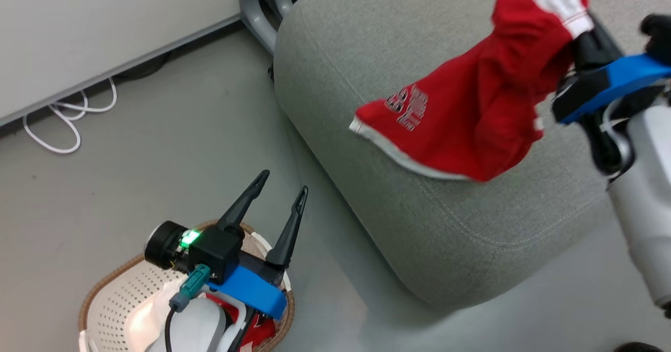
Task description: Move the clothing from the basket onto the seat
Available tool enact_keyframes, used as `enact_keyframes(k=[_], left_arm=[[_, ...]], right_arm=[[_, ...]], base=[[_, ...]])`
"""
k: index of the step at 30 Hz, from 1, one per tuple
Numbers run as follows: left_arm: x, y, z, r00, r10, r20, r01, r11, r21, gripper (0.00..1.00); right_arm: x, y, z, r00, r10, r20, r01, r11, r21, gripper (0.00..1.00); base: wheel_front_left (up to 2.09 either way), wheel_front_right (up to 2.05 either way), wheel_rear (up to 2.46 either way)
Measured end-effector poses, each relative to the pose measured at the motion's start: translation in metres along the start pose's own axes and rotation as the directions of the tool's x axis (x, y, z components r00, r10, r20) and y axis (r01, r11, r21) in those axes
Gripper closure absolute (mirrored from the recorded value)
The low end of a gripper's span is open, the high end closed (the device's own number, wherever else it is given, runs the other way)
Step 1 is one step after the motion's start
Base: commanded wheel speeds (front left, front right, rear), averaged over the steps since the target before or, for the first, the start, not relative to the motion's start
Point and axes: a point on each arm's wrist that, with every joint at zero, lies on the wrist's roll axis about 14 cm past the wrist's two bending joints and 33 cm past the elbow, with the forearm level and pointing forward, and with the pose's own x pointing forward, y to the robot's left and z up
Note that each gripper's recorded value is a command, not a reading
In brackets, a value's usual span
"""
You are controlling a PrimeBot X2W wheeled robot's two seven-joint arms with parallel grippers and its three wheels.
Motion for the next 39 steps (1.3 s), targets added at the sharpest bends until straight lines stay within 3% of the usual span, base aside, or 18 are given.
enact_keyframes(k=[6,12,20,28,32,39], left_arm=[[0.007,0.020,-0.012,1.000,-0.007,-0.003,0.007,1.000,0.001,0.00],[0.010,0.049,-0.024,1.000,0.006,-0.003,-0.006,1.000,0.020,0.00],[0.010,0.076,-0.048,1.000,0.023,-0.012,-0.023,1.000,0.005,0.00],[0.004,0.095,-0.075,0.997,0.057,-0.055,-0.058,0.998,-0.021,0.00],[0.003,0.100,-0.079,0.996,0.068,-0.060,-0.069,0.997,-0.024,0.00],[0.006,0.101,-0.076,0.997,0.067,-0.049,-0.069,0.997,-0.023,0.00]], right_arm=[[0.030,-0.050,0.025,0.991,-0.123,0.062,0.124,0.992,-0.022,1.00],[0.056,-0.073,0.010,0.977,-0.204,0.060,0.204,0.979,-0.009,1.00],[0.077,-0.058,-0.072,0.972,-0.223,-0.079,0.224,0.975,0.004,1.00],[0.076,-0.028,-0.156,0.946,-0.199,-0.256,0.210,0.978,0.014,1.00],[0.071,-0.025,-0.175,0.931,-0.201,-0.306,0.216,0.976,0.017,1.00],[0.075,-0.019,-0.174,0.935,-0.183,-0.303,0.196,0.981,0.010,1.00]], base=[[0.00,0.00,0.00],[0.00,0.00,0.00],[0.00,0.00,0.00],[0.00,0.00,0.00],[0.00,0.00,0.00],[0.00,0.00,0.00]])
